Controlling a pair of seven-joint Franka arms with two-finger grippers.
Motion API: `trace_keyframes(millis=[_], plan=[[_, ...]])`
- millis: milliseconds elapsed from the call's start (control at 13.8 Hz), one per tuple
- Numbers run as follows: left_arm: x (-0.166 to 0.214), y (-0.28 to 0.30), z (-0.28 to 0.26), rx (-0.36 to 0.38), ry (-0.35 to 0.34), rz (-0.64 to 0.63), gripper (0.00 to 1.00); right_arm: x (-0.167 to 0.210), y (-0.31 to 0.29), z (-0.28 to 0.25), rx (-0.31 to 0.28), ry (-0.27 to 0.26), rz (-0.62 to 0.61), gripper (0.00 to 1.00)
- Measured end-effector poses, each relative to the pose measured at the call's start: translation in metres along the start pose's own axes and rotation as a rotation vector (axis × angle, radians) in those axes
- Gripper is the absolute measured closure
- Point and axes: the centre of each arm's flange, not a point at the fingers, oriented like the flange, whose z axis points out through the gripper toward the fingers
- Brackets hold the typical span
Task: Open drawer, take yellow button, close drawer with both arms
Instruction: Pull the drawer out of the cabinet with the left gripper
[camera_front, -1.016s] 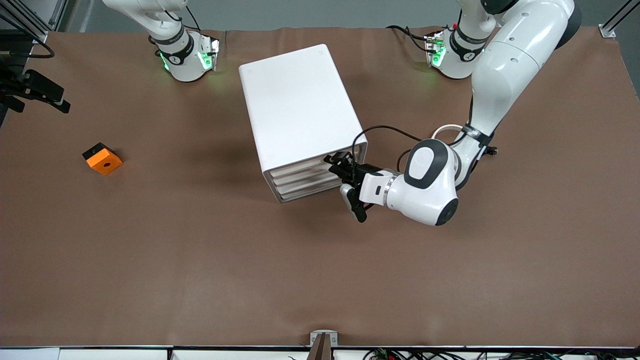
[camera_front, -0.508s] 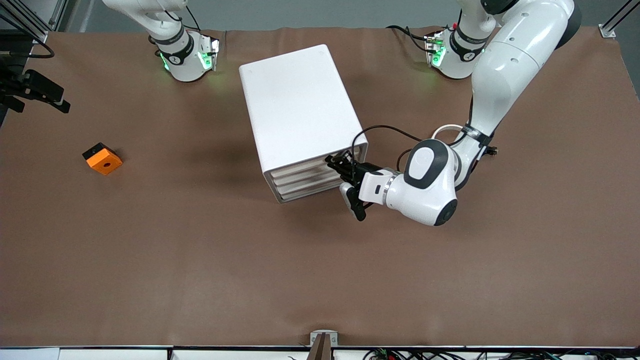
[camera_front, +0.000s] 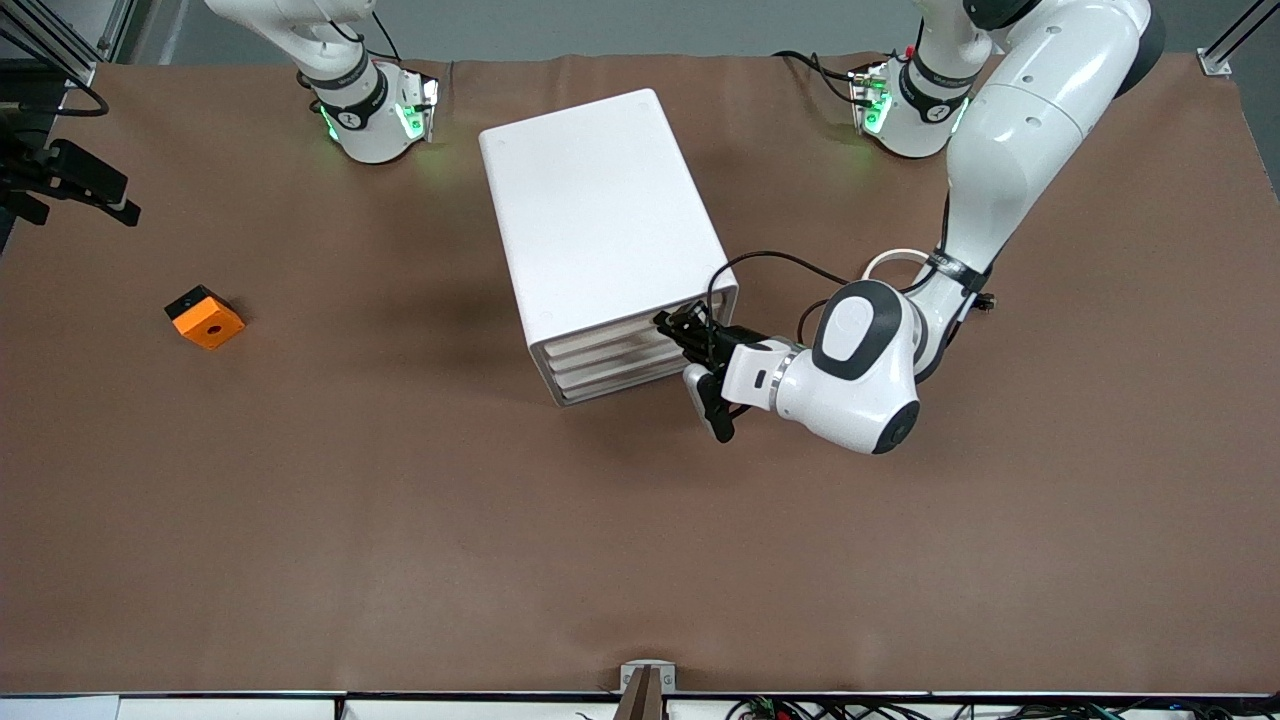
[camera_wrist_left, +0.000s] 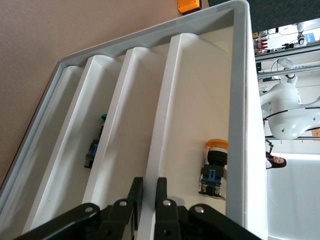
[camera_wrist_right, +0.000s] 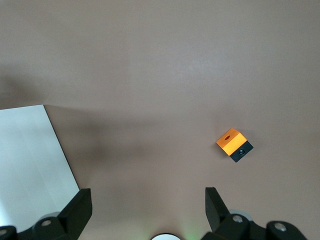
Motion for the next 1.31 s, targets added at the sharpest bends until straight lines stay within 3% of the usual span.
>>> trace_keyframes(millis=[363,1306], plan=[[0.000,-0.007,-0.015,0.017,0.030,0.000,0.86,0.000,0.003,0.000,0.001,0.001,0.006,0.00],[0.011,-0.031,-0.086,0.173,0.193,0.005,0.86,0.001,0.006,-0.006,0.001,0.023,0.013,0.00]])
